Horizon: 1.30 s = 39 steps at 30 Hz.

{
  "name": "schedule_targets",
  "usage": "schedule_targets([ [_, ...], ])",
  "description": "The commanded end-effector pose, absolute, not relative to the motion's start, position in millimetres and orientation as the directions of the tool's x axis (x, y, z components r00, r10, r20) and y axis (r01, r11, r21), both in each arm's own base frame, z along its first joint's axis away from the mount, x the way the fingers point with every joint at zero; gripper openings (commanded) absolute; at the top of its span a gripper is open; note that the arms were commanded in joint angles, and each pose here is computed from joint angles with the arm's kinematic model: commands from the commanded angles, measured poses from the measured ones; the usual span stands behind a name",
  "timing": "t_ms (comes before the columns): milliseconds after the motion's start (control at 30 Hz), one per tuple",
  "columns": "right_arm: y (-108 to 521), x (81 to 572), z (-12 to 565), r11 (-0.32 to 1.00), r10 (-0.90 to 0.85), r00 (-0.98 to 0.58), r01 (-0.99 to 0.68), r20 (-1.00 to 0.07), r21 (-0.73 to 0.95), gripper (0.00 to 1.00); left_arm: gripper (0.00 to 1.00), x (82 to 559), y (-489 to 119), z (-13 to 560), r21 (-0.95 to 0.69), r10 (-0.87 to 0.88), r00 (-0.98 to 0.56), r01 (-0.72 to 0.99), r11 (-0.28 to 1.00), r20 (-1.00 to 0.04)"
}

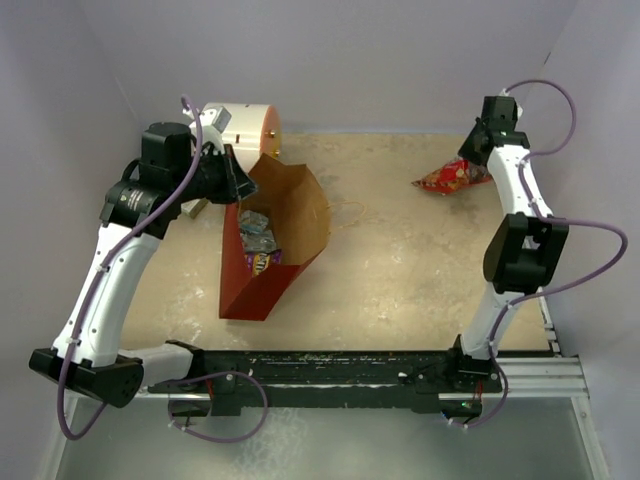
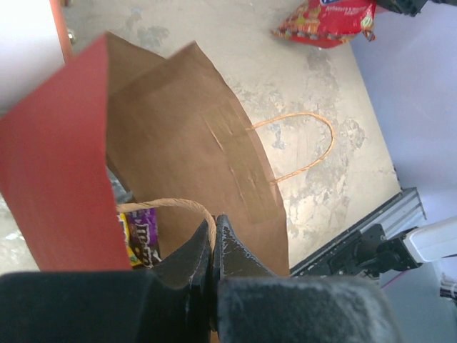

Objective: Take the snacks out of the paper bag
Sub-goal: Place the snack at the center of the board.

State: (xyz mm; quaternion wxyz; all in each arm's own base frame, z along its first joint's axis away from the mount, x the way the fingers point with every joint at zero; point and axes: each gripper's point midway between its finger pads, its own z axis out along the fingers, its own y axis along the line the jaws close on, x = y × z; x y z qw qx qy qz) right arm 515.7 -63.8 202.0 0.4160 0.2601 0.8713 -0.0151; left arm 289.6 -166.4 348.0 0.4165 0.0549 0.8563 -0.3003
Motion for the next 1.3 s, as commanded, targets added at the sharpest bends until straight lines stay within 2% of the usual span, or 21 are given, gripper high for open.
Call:
schedule_targets([
  [0, -67, 507, 228, 0.829, 0.512, -0.424, 0.472, -0.747, 0.3, 0.0, 0.0, 298, -163, 382, -0.403, -0.136, -0.549, 0.402, 0.822, -0.825],
  [133, -71, 454, 163, 0.775, 0.57, -0.479, 0.585, -0.668, 0.241, 0.0, 0.0, 304, -159, 375, -0.393, -0.136, -0.555, 0.375, 0.84, -0.821],
  [267, -56, 393, 99, 0.724, 0.651, -0.539, 0.653, -0.534, 0.223, 0.01, 0.0, 307, -155, 370, -0.381, -0.136, -0.564, 0.344, 0.858, -0.815],
  [333, -45, 374, 86, 0.726, 0.664, -0.569, 0.648, -0.486, 0.233, 0.11, 0.0, 308, -152, 369, -0.373, -0.139, -0.559, 0.331, 0.867, -0.818],
  [400, -41, 366, 90, 0.739, 0.652, -0.578, 0.628, -0.491, 0.244, 0.23, 0.0, 307, -149, 370, -0.365, -0.14, -0.553, 0.322, 0.873, -0.822],
  [533, -49, 366, 133, 0.78, 0.591, -0.564, 0.582, -0.576, 0.23, 0.6, 0.0, 307, -146, 370, -0.355, -0.134, -0.551, 0.317, 0.879, -0.824],
  [600, -53, 365, 160, 0.795, 0.563, -0.545, 0.564, -0.621, 0.226, 0.75, 0.0, 305, -145, 370, -0.353, -0.135, -0.55, 0.312, 0.882, -0.824],
  [667, -56, 365, 188, 0.804, 0.542, -0.507, 0.546, -0.671, 0.237, 0.87, 0.0, 303, -143, 371, -0.356, -0.144, -0.548, 0.304, 0.884, -0.824],
  [700, -58, 370, 205, 0.822, 0.512, -0.48, 0.516, -0.712, 0.242, 0.9, 0.0, 302, -143, 371, -0.362, -0.151, -0.548, 0.299, 0.883, -0.823],
  [867, -23, 385, 270, 0.873, 0.479, -0.44, 0.329, -0.76, 0.36, 0.97, 0.0, 296, -146, 375, -0.405, -0.194, -0.546, 0.299, 0.864, -0.815],
  [1000, 47, 381, 288, 0.912, 0.375, -0.569, 0.086, -0.732, 0.4, 0.98, 0.0, 293, -151, 375, -0.437, -0.215, -0.551, 0.31, 0.844, -0.806],
  [1100, 115, 362, 293, 0.853, 0.297, -0.664, -0.138, -0.686, 0.503, 0.98, 0.02, 290, -153, 377, -0.459, -0.234, -0.556, 0.308, 0.834, -0.798],
  [1267, 175, 323, 295, 0.699, 0.238, -0.754, -0.305, -0.613, 0.647, 0.97, 0.04, 288, -165, 385, -0.516, -0.258, -0.582, 0.333, 0.789, -0.771],
])
